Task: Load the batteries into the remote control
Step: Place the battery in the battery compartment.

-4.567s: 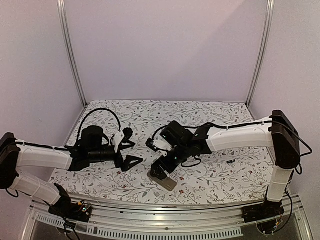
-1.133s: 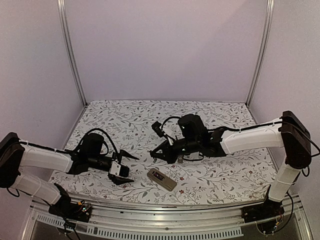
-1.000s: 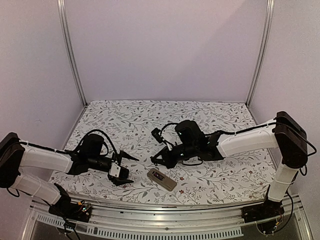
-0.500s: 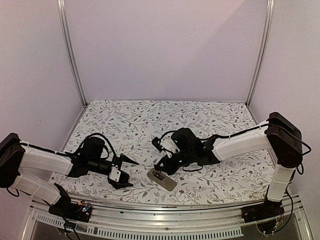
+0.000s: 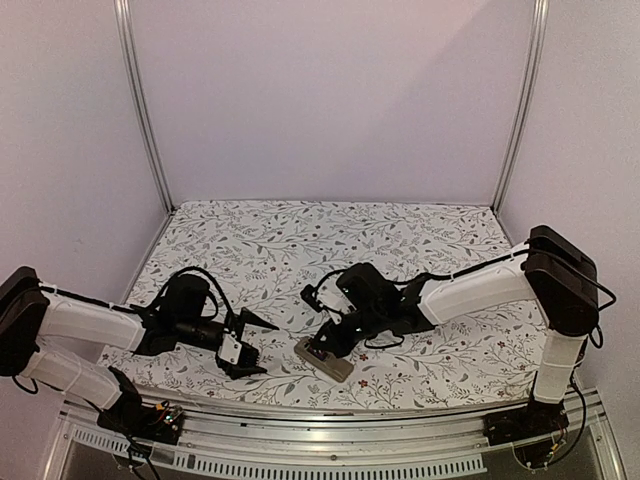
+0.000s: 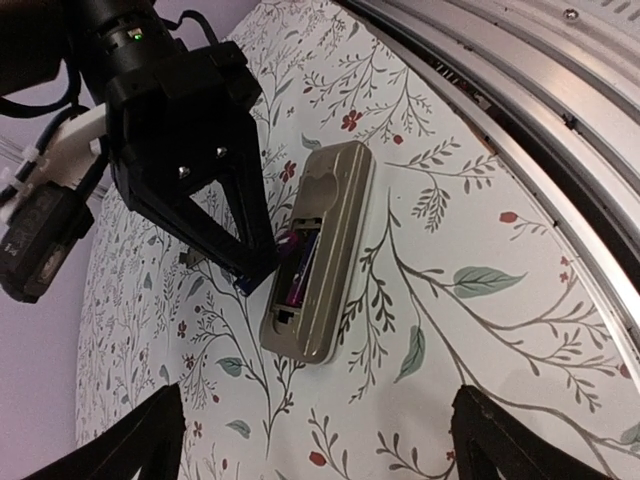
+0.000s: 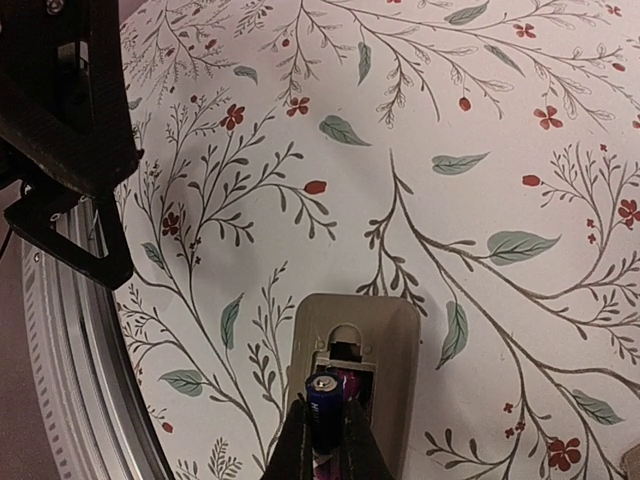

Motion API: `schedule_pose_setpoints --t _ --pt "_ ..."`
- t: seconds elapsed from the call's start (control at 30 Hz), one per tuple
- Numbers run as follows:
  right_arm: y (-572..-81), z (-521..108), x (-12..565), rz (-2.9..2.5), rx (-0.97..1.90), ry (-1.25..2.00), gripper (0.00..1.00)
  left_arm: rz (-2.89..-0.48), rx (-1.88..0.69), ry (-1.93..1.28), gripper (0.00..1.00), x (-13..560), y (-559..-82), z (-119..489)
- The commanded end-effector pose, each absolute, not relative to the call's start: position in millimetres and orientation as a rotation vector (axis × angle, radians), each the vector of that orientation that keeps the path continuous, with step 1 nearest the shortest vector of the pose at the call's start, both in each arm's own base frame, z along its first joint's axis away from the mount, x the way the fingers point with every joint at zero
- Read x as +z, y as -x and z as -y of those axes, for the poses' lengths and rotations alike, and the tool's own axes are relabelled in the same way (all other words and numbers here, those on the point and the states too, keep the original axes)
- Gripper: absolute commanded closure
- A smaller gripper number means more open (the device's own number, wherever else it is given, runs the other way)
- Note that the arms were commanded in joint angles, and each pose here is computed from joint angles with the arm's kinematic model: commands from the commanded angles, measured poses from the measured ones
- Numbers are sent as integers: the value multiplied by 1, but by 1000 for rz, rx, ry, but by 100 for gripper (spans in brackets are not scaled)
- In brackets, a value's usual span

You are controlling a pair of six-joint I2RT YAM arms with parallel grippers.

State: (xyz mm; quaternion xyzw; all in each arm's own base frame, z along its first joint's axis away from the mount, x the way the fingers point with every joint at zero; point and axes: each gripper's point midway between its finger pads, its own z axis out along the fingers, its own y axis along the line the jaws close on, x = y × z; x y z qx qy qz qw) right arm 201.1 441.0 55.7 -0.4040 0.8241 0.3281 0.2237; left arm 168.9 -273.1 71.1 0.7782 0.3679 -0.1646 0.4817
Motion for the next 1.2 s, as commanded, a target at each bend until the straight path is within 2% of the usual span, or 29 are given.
schedule_pose_setpoints --t 0.0,0.4,0.9,1.17 --pt "-195 -440 40 -2311 842 1164 100 -895 -407 -1893 7 72 -164 274" --pt "-202 -440 43 -2306 787 1150 100 -911 -420 -1882 7 74 -165 276" --pt "-194 -432 16 -2360 611 1253 100 -925 -426 -1871 6 77 -166 277" --pt "-188 -430 30 -2358 540 1292 100 -928 -429 -1870 7 77 -166 278"
